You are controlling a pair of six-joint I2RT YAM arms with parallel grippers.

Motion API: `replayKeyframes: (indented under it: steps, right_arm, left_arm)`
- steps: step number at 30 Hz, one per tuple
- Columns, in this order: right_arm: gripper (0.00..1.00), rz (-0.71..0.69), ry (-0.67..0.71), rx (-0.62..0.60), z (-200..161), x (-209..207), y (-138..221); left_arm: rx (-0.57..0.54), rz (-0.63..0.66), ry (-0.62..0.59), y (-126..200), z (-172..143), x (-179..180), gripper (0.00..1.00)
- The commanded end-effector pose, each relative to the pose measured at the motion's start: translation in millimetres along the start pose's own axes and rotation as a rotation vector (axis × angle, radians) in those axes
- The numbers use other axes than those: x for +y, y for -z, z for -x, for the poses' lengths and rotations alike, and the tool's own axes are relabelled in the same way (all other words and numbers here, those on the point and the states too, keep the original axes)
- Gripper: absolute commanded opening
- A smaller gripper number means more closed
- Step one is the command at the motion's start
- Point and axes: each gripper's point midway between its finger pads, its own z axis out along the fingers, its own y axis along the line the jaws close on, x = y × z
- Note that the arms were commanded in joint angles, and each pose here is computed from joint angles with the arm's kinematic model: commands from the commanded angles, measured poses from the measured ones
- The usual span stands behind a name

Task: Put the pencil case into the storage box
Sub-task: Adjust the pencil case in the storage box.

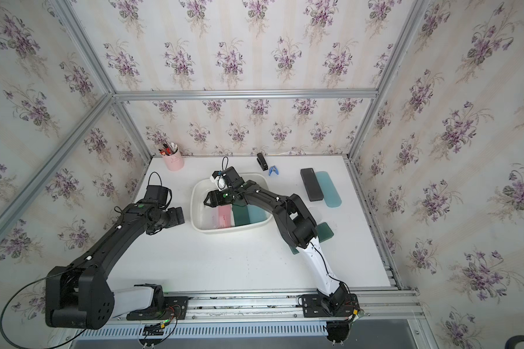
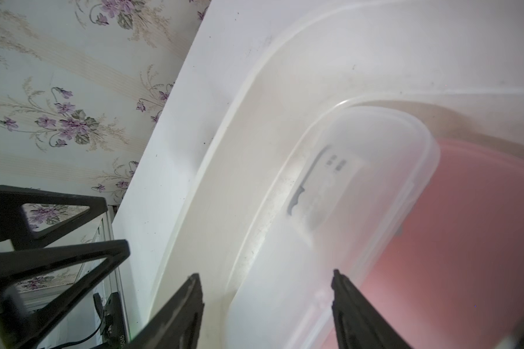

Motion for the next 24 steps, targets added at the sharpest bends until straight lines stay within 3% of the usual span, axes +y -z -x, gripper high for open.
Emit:
replayKeyframes:
  steps: [1, 6, 16, 24]
  right_arm:
    - [0.70, -0.021, -0.034, 0.045, -16.4, -15.1, -11.6]
    - [0.70, -0.031, -0.065, 0.076, -35.9, -32.4, -27.0]
    - [0.70, -0.037, -0.028, 0.042, -17.3, -18.8, -9.7]
    - [0.70, -0.013, -0.049, 0.104, -28.1, -24.0, -27.8]
  left_arm:
    - [-0.002, 0.016, 0.001, -1.7, -0.1, 3.0, 0.97]
    - [0.006, 0.017, -0.002, -5.5, -1.0, 3.0, 0.97]
    - [0.006, 0.003, 0.002, -7.8, -0.3, 0.4, 0.97]
    - [0.028, -0.035, 0.009, -19.9, 0.1, -9.8, 0.97]
